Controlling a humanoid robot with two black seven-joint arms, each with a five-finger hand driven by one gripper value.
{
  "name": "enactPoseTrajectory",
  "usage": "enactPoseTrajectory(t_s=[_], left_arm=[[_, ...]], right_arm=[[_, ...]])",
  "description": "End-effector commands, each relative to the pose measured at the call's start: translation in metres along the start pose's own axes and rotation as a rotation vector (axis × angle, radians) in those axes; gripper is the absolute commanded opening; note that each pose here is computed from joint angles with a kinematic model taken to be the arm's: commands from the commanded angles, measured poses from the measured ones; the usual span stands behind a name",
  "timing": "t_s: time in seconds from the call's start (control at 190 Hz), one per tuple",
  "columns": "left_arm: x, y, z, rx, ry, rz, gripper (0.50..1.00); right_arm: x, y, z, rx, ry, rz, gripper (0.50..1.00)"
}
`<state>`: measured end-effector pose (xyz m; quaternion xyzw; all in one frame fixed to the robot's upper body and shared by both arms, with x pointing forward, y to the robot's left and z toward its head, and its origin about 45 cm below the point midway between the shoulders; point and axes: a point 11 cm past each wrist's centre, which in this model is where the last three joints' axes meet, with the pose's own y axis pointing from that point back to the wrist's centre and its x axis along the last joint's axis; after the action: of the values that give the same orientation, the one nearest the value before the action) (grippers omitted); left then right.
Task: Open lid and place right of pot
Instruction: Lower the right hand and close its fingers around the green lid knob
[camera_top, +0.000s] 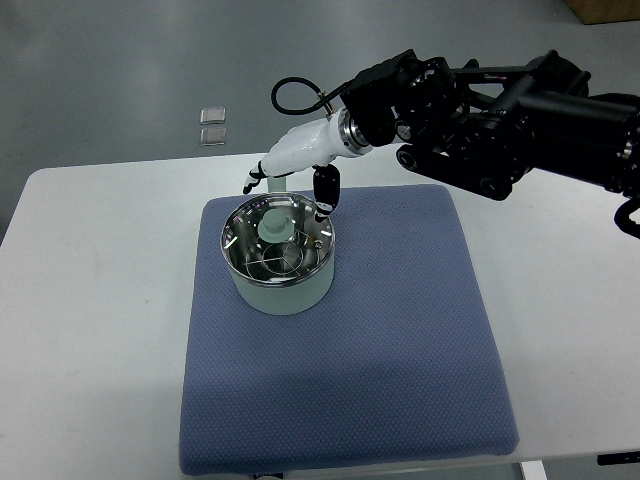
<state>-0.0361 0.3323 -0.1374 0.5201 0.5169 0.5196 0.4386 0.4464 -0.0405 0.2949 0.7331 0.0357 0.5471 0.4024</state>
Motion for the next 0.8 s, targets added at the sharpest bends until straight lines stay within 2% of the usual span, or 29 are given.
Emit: enactPoseTrajectory(t_s=[0.0, 0.136, 0.467, 0.709, 0.793], left_arm=[[0.000, 0.000, 0.000, 0.001, 0.000, 0.001, 1.000], [0.000, 0.000, 0.000, 0.001, 0.000, 0.001, 1.000], [0.000, 0.000, 0.000, 0.001, 0.000, 0.001, 1.000], [0.000, 0.000, 0.000, -0.001, 0.000, -0.001, 1.000], [0.000, 0.000, 0.000, 0.001, 0.000, -0.001, 1.000]], right_arm=[[-0.003, -0.001, -0.001, 0.004, -0.006, 0.000, 0.901], [-0.002, -0.003, -0.004, 0.014, -0.007, 0.004, 0.901], [-0.001, -0.006, -0.010, 0.031, -0.010, 0.014, 0.840], [0.001, -0.008, -0.013, 0.039, -0.011, 0.020, 0.834], [0.002, -0.009, -0.016, 0.045, -0.010, 0.021, 0.817]])
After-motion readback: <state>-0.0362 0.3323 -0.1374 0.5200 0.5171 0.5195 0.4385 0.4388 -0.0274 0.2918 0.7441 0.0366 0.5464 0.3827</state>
